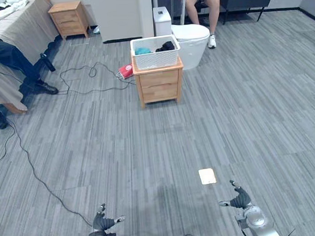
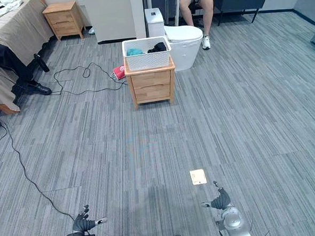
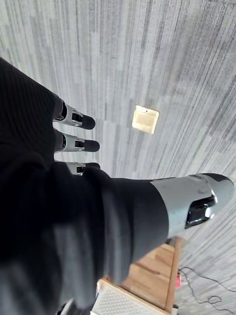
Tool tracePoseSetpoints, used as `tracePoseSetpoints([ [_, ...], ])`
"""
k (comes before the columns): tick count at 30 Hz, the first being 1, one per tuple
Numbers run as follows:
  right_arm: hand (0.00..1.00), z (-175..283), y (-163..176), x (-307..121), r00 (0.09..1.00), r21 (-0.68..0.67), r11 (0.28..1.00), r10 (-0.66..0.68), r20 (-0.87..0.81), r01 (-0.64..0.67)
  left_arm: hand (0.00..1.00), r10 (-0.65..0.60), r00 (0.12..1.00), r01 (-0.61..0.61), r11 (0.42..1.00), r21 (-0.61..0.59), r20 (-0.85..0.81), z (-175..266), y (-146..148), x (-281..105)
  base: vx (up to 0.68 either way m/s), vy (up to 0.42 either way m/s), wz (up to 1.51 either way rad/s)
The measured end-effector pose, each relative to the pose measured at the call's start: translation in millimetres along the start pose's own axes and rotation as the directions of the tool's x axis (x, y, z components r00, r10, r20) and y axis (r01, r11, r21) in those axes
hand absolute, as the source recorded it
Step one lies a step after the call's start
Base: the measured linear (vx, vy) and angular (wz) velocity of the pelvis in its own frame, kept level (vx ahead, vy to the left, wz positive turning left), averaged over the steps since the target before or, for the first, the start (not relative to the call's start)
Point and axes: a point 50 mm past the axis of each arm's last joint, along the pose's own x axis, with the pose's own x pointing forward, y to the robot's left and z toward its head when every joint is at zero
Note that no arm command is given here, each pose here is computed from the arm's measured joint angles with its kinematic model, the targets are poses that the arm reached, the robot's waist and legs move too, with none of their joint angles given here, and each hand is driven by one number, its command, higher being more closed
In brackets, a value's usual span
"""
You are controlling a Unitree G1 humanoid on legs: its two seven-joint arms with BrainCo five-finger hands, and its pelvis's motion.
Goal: Pick up the laundry basket with both hands and put the clothes into the washing machine.
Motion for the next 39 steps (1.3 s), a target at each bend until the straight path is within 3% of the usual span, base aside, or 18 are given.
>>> tracePoseSetpoints([
  [11, 0.00, -12, -10, -1, 0.995, 0.182, 0.979, -0.075, -0.072, 0.087, 0.00, -0.009, 0.999, 0.007, 0.999, -0.049, -0.039, -11, -1, -4, -0.08, -0.003, 0.03],
  [19, 0.00, -15, -10, -3, 0.991, 0.244, 0.963, -0.092, -0.094, 0.113, 0.00, -0.014, 0.999, 0.012, 0.998, -0.056, -0.040, -12, -4, -6, -0.04, -0.001, 0.01],
  [31, 0.00, -7, -15, 2, 0.987, 0.265, 0.952, -0.134, -0.090, 0.153, 0.00, -0.006, 0.995, 0.024, 0.985, -0.171, 0.104, 26, -7, -2, 0.04, 0.036, -0.11],
  [36, 0.00, -7, -12, 2, 0.988, 0.264, 0.954, -0.121, -0.098, 0.143, 0.00, -0.020, 0.992, 0.038, 0.989, -0.140, 0.122, 32, -6, 1, 0.29, 0.052, 0.19],
  [39, 0.00, -2, -14, 5, 0.989, 0.258, 0.956, -0.124, -0.083, 0.141, 0.00, -0.020, 0.981, 0.048, 0.989, -0.142, 0.193, 59, -9, 10, 0.54, -0.067, 0.53],
])
